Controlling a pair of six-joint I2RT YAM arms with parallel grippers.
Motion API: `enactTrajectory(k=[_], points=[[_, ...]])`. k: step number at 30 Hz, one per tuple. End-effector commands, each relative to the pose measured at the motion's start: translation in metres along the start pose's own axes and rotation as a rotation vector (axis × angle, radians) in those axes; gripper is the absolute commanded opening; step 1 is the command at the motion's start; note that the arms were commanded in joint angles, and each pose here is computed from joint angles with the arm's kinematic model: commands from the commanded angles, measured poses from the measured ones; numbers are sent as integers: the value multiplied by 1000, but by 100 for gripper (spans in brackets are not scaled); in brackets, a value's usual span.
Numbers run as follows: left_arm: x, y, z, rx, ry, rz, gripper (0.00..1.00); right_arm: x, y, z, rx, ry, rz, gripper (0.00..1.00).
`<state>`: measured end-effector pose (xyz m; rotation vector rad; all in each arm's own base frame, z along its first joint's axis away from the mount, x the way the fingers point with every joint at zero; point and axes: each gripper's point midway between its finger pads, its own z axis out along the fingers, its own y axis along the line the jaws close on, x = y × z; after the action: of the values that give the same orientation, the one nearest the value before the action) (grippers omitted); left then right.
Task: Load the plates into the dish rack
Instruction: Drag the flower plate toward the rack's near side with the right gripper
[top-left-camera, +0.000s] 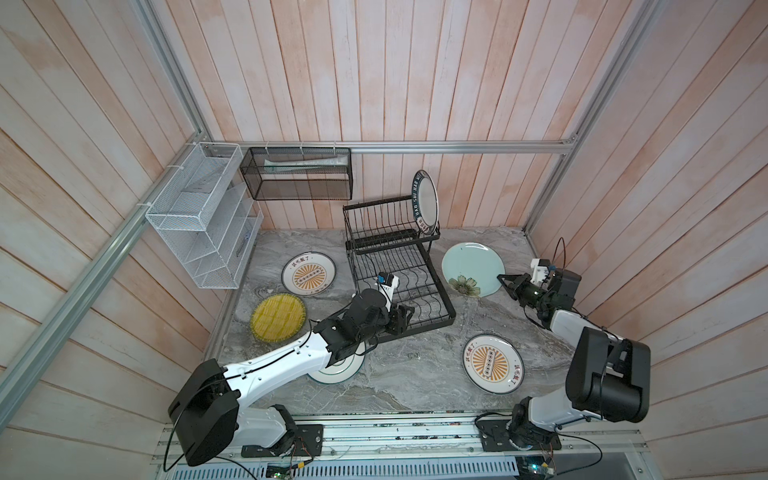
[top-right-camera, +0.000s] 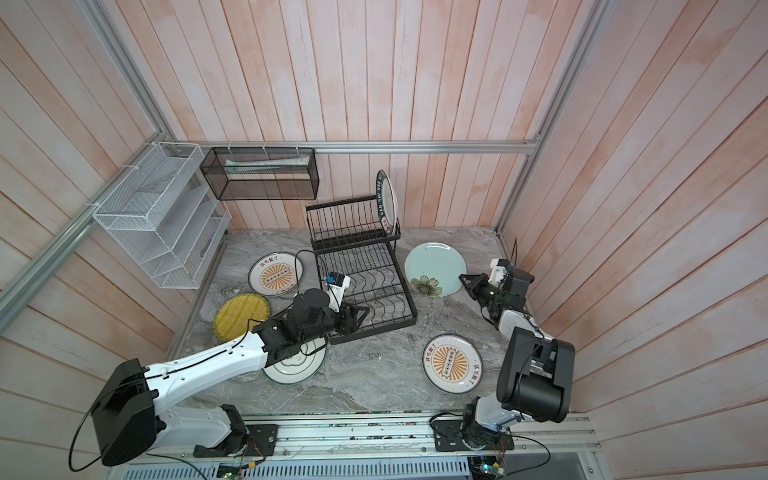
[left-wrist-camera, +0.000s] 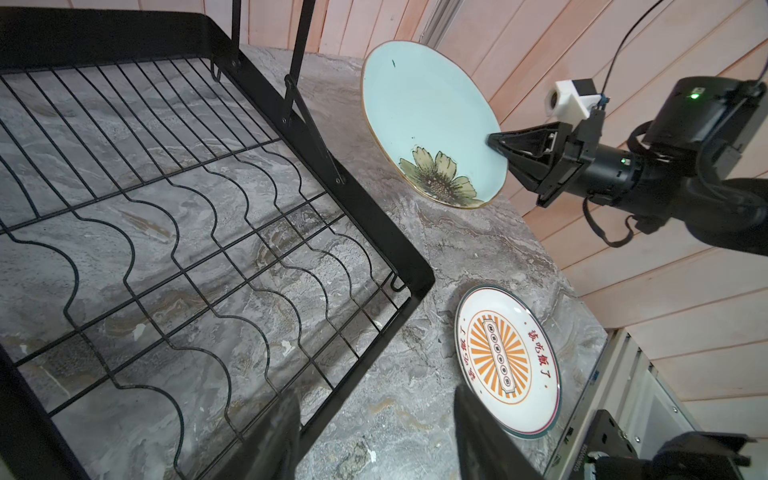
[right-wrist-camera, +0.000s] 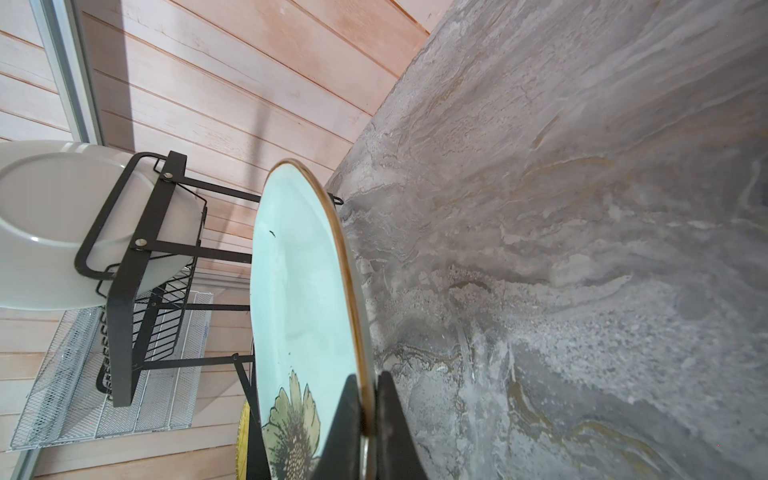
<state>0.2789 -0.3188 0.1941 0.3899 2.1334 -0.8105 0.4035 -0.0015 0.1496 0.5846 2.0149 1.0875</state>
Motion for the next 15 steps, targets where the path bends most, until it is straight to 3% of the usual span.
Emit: enactTrajectory(k=[1, 15], points=[[-3, 1, 7, 17, -6, -32, 60, 0, 37, -8, -117, -3, -101, 0], [17, 16, 25, 30, 56, -147, 60, 59, 72, -6, -161, 77, -191, 0]])
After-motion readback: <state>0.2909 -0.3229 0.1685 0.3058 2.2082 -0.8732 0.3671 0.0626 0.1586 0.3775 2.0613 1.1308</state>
